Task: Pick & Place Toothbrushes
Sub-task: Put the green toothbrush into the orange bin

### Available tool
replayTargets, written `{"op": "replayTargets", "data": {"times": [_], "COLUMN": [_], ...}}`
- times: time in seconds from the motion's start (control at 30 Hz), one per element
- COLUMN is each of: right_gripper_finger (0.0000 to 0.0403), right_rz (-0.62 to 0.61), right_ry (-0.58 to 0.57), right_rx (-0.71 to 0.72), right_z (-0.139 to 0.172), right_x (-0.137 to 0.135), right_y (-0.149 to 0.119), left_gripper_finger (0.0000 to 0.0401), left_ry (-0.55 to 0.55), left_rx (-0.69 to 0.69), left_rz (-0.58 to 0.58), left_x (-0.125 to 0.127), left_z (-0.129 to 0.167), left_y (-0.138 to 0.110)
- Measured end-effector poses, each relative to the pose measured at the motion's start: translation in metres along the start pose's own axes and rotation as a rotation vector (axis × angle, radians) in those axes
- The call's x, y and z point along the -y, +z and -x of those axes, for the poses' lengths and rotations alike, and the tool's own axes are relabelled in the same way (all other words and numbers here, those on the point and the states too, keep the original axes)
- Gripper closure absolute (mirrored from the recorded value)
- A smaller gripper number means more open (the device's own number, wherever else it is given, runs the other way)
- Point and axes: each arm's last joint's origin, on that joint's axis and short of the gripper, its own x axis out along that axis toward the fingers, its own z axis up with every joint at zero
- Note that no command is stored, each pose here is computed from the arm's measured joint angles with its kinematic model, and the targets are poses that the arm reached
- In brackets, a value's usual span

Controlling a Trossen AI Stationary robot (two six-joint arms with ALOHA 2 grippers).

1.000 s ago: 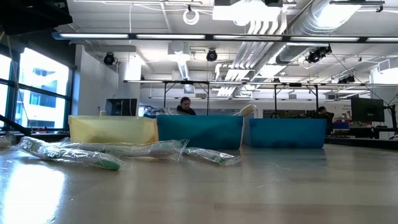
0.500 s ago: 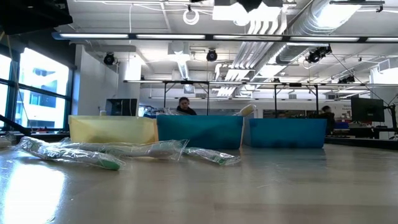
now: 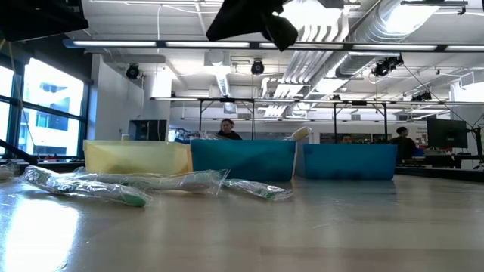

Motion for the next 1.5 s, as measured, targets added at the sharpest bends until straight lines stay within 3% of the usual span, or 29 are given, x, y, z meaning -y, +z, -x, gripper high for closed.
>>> {"op": "replayTargets", "data": {"times": [0.2, 0.43, 0.57, 0.83, 1.07, 1.5], "right_gripper_finger": [0.0400, 0.0400, 0.0400, 0.0400, 0.0400, 0.0400], "right_rz": [0.004, -0.029, -0.063, 0.010, -0.007, -0.328], "right_ry": [0.101, 0.201, 0.215, 0.151, 0.123, -0.100], "right_rx": [-0.027, 0.094, 0.081, 0.015, 0.008, -0.284], "right_z": [-0.013, -0.021, -0.021, -0.010, -0.010, -0.009], "right_x": [-0.006, -0.015, -0.014, -0.027, -0.026, -0.004], "right_y": [-0.006, 0.001, 0.003, 0.023, 0.031, 0.004], "left_gripper_finger": [0.0267, 0.0267, 0.0267, 0.0267, 0.0267, 0.0267], "left_ry": [-0.002, -0.004, -0.009, -0.009, -0.009, -0.008], "left_rx": [0.001, -0.003, -0.011, -0.011, -0.011, -0.011], "left_rz": [0.023, 0.015, 0.016, 0.013, 0.016, 0.016], "left_x": [0.000, 0.000, 0.001, 0.001, 0.001, 0.001], "left_z": [0.000, 0.000, 0.000, 0.000, 0.000, 0.000], "left_y": [0.000, 0.000, -0.001, -0.001, -0.001, -0.001]}}
